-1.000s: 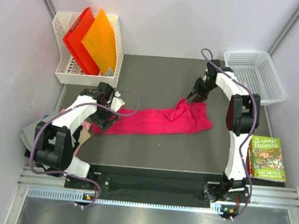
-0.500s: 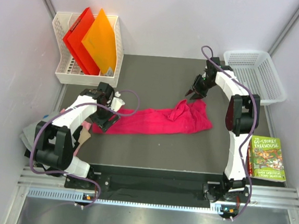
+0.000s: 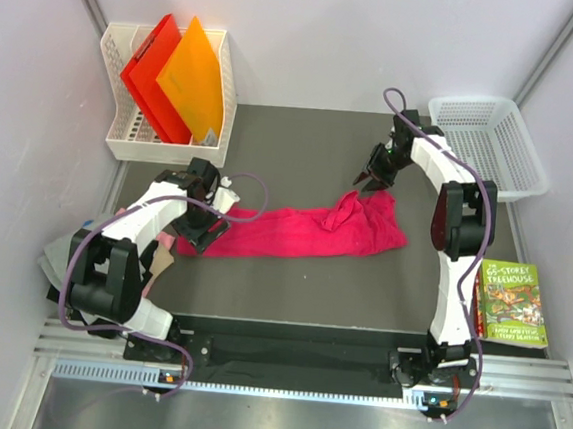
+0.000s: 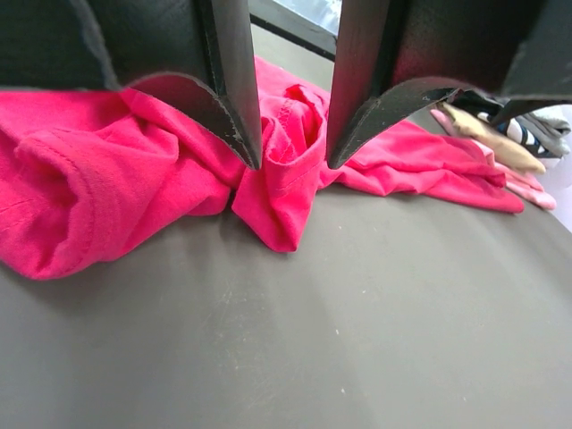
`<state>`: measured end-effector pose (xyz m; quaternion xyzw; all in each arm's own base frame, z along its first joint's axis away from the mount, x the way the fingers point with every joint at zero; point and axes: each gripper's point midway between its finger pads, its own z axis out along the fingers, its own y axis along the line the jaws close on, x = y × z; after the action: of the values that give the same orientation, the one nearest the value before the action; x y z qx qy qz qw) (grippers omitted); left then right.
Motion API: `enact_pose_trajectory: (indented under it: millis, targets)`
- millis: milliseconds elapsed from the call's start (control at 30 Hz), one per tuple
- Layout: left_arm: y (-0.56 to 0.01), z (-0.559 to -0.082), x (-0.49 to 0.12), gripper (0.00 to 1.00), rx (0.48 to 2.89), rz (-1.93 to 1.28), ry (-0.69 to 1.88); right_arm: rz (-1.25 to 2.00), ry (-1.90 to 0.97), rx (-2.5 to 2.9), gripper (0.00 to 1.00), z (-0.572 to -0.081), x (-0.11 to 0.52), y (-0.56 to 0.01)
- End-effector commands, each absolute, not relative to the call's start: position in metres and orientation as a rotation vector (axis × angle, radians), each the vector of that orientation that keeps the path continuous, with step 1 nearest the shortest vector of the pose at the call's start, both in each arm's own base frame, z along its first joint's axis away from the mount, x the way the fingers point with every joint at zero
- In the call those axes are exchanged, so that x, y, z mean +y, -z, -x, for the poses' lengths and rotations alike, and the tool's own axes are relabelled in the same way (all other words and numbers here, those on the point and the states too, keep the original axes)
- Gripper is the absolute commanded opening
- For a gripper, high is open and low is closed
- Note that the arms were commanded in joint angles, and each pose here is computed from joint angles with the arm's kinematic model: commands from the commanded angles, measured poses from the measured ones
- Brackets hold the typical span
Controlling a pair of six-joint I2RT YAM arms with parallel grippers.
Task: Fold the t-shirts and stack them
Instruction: Fold the other side of the tshirt into a rectangle
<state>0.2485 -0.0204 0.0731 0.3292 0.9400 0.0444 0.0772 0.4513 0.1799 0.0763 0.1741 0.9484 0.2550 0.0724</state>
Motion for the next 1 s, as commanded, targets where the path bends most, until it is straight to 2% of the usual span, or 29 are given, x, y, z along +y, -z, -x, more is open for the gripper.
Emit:
enact_pose_trajectory:
  millis: [0, 500, 967]
  targets:
    - [-0.082, -0.258, -0.021, 0.77, 2.776, -0.982, -0.141, -0.454, -0.820, 2.802, 0.36, -0.461, 0.198, -0.090]
    - [-0.088, -0.258, -0.018, 0.77, 2.755, -0.985, -0.173, -0.451, -0.776, 2.867, 0.34, -0.455, 0.198, -0.066]
    - [-0.088, -0.260, -0.018, 0.77, 2.752, -0.989, -0.171, -0.368, -0.614, 2.867, 0.35, -0.450, 0.172, -0.083]
